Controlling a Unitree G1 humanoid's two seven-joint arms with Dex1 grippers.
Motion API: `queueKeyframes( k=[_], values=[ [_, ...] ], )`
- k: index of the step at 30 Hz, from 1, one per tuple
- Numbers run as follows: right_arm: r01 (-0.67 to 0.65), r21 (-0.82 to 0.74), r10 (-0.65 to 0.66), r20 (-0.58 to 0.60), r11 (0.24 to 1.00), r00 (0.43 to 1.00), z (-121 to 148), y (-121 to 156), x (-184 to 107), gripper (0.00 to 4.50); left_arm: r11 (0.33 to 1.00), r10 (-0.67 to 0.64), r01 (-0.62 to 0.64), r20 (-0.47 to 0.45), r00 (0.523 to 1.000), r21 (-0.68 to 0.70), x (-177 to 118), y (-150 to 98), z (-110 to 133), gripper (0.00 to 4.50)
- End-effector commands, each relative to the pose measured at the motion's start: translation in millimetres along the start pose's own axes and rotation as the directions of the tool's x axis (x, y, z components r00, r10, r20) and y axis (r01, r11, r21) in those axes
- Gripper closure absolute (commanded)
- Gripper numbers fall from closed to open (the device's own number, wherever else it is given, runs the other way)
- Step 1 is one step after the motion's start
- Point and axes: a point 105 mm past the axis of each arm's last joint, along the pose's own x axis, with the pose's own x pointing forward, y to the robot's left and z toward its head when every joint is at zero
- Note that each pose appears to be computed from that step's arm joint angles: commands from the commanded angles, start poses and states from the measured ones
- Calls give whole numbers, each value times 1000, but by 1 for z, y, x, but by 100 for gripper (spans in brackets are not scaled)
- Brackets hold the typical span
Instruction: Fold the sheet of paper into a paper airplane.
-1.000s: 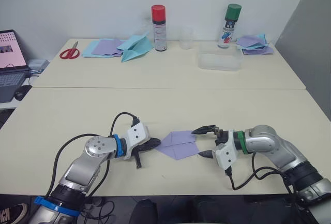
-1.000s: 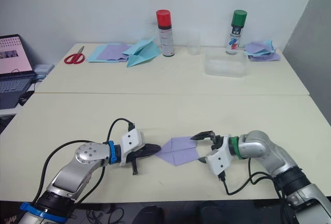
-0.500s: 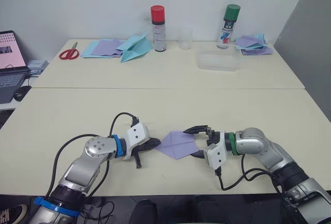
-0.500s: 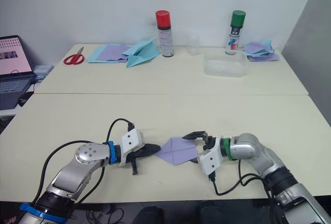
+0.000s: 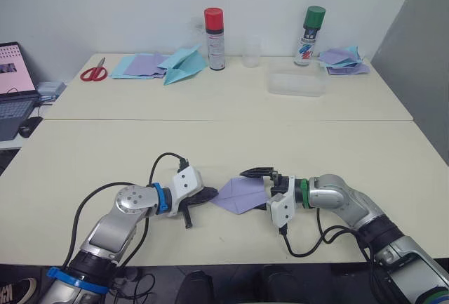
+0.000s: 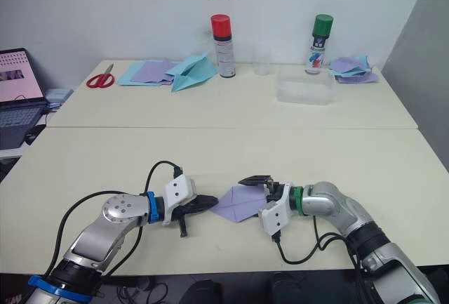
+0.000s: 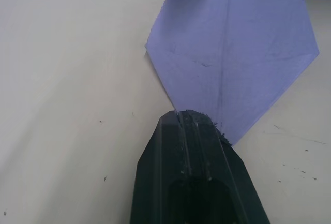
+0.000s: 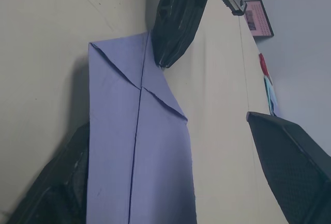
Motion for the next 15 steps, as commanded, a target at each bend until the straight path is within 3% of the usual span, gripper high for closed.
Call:
queueKeyframes(
  k=[1, 5, 9, 13, 15],
  values=[
    [-54, 147, 70, -105, 988, 992, -22, 16, -21, 27, 998, -18, 13, -87, 996, -60, 1, -8, -24, 450],
    [48, 412, 5, -126, 910, 992, -25, 5, -30, 27, 998, -19, 14, -85, 996, -62, 1, -8, -25, 450],
    [91, 565, -24, -125, 820, 992, -20, -4, -30, 27, 998, -20, 15, -82, 996, -59, 3, -7, -24, 450],
    [124, 718, -22, -150, 685, 988, -23, -6, -36, 27, 998, -21, 16, -81, 997, -56, 3, -6, -23, 450],
    [118, 806, 28, -164, 580, 986, -24, -3, -48, 27, 998, -22, 17, -83, 996, -57, 2, -7, -24, 450]
  ],
)
